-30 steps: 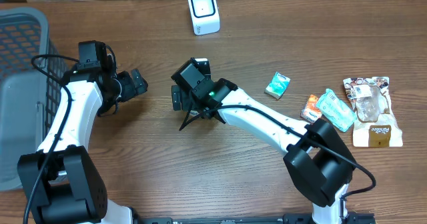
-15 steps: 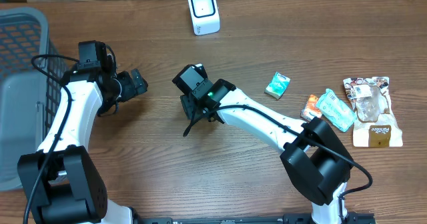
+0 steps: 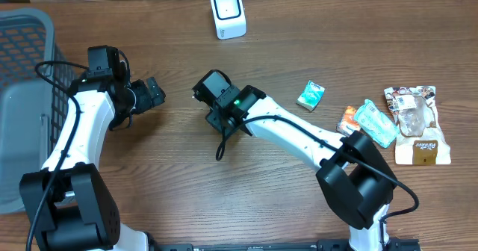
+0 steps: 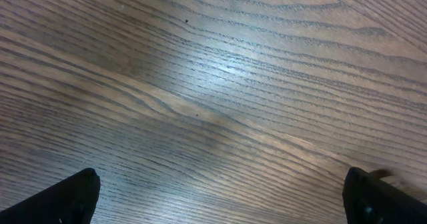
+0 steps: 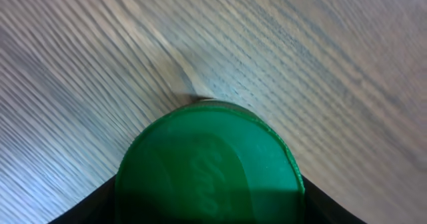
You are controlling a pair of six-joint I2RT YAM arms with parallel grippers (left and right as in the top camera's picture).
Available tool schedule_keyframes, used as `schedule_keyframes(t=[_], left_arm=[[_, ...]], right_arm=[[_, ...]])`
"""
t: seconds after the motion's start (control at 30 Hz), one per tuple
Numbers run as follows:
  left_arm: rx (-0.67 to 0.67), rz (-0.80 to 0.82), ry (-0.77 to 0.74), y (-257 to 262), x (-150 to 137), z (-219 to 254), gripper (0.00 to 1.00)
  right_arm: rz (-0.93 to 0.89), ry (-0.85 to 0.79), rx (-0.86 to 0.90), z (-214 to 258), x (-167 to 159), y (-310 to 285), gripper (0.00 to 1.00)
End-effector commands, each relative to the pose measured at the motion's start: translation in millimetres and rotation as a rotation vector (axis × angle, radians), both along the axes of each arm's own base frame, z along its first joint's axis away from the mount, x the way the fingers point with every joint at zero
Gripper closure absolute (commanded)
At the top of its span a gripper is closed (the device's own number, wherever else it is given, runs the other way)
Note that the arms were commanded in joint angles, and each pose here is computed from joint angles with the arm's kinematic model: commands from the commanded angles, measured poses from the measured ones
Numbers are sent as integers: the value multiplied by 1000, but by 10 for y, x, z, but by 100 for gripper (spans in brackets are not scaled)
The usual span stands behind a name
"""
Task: Scan the item barcode
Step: 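Lower the right gripper over the green-lidded jar and grasp it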
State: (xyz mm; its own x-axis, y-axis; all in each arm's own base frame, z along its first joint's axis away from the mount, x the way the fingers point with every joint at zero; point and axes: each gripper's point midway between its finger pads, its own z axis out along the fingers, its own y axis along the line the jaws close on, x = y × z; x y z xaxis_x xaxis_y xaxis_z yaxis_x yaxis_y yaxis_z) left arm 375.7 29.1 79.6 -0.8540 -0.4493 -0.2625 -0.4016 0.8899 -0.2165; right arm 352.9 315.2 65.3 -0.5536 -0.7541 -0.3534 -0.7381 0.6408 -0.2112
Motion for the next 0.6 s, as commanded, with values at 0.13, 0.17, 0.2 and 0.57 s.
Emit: schedule_keyframes(t=[0.13, 0.17, 0.2, 0.57], left_arm=[[13, 8, -38, 46, 57, 140, 0], [13, 8, -38, 46, 57, 140, 0], [13, 8, -38, 46, 57, 140, 0], [13, 8, -38, 43, 58, 140, 0]], right_arm=[[163, 90, 9, -45, -83, -58, 37], [183, 117, 32, -34, -131, -37, 35], [209, 145, 55, -26, -189, -14, 34], [349, 301, 124, 21, -508, -52, 9]])
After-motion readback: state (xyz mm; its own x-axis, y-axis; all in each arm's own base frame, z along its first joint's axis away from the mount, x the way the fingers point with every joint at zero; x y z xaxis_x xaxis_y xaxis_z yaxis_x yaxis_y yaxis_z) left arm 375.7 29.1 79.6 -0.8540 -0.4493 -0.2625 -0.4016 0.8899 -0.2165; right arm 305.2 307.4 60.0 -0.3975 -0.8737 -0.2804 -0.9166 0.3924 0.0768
